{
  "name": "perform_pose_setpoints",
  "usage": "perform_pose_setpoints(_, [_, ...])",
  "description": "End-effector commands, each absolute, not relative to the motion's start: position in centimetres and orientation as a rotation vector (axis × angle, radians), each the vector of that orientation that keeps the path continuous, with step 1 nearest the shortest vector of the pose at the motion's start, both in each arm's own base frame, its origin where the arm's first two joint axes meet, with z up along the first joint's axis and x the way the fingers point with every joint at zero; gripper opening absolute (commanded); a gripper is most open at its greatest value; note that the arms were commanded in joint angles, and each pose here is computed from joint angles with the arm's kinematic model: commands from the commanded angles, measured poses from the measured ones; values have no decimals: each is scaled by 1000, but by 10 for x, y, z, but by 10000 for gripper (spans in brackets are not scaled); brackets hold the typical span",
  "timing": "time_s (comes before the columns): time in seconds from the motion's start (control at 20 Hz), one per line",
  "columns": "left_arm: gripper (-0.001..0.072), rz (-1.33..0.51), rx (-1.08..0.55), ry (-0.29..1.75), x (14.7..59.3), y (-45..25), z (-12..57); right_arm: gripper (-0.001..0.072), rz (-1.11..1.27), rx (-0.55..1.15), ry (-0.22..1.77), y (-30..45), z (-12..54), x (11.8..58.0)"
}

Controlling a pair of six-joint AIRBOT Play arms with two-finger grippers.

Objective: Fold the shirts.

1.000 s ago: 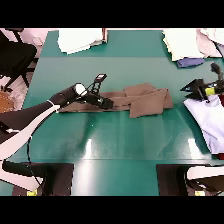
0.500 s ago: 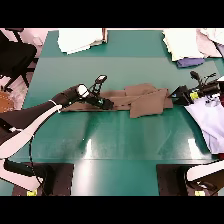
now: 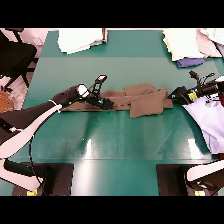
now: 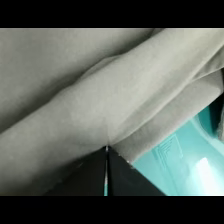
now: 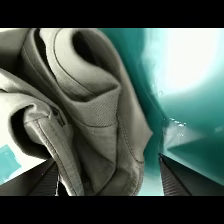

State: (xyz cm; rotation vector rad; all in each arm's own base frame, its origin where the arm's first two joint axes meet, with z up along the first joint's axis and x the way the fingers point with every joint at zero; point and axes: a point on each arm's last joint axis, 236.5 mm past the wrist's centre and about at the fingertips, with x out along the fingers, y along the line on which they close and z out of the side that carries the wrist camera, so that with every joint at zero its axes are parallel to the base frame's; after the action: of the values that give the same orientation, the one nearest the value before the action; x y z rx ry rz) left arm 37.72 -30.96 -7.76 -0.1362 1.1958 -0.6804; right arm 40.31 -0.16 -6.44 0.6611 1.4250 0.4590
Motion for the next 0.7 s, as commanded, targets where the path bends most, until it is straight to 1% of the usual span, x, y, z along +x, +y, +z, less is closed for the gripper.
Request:
perform_pose_setpoints(0.0, [21, -681, -141, 1200, 376, -310, -78, 720, 484, 639, 1448, 7, -74, 402])
perform_pose_setpoints(0.15, [21, -687, -150, 1213, 373, -311, -78, 720, 546, 641, 1529, 30, -89, 390])
perform_pose_setpoints(0.4, [21, -691, -152, 1222, 371, -311, -78, 719, 614, 575, 1564, 62, -93, 386])
perform_pose_setpoints(0.5, [21, -693, -151, 1226, 370, -312, -78, 700, 629, 559, 1571, 70, -93, 385])
perform_pose_setpoints(0.55, [21, -694, -151, 1229, 369, -312, -78, 652, 631, 559, 1572, 71, -93, 385])
perform_pose_setpoints(0.6, [21, -696, -151, 1232, 368, -312, -78, 468, 637, 563, 1575, 72, -92, 384])
perform_pose_setpoints(0.65, [21, -697, -151, 1236, 368, -312, -79, 199, 644, 572, 1579, 72, -90, 382])
